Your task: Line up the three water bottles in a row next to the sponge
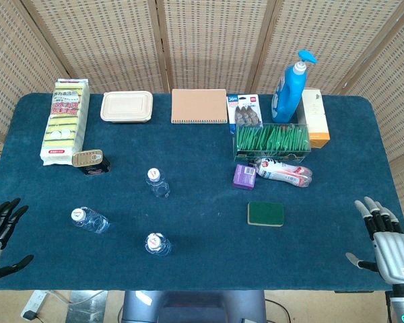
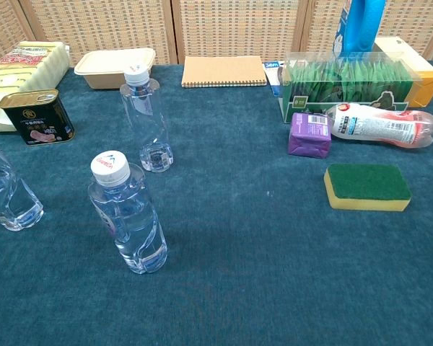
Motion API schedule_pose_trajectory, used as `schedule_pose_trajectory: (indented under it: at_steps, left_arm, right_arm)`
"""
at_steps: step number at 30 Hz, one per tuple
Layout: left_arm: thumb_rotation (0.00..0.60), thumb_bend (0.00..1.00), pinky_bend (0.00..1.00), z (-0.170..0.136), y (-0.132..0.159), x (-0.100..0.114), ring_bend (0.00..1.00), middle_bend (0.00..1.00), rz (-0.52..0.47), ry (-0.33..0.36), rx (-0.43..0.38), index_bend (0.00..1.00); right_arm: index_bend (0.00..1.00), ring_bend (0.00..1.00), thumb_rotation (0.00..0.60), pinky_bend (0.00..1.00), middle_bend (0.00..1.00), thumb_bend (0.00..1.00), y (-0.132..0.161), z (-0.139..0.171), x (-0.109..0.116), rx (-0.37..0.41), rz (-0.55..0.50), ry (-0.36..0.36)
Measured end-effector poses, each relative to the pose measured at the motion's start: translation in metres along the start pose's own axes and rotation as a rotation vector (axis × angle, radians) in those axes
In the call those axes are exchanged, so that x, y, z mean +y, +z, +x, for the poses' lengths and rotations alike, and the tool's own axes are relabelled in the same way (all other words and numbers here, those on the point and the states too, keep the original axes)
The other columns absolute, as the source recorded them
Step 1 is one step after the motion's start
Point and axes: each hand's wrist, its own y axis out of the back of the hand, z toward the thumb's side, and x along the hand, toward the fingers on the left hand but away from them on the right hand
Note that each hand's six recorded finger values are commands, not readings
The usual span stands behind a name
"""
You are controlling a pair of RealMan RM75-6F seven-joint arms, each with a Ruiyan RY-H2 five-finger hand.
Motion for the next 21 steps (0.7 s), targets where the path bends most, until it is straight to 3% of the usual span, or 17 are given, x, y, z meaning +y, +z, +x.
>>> schedule_pose_trajectory:
  at_steps: [10,16,21]
  left_arm:
    - [0.600,0.09,0.04,0.001,0.000,0.000,0.00,0.00,-0.007,-0.006,0.006,0.00]
    - [0.600,0.09,0.04,0.001,0.000,0.000,0.00,0.00,-0.007,-0.001,0.016,0.00]
    - [0.600,0.09,0.04,0.001,0.000,0.000,0.00,0.00,-0.002,0.004,0.022,0.00]
  right_arm:
    - [0.02,0.00,0.600,0.09,0.00,0.00,0.004,-0.008,-0.010,0.061,-0.088,0.064]
    - [0.04,0.00,0.600,0.12,0.03,0.00,0.016,-0.020,-0.023,0.191,-0.230,0.150]
    - [0.04,0.00,0.600,0.15,0.04,0.00,0.045,-0.038,-0.039,0.370,-0.345,0.248]
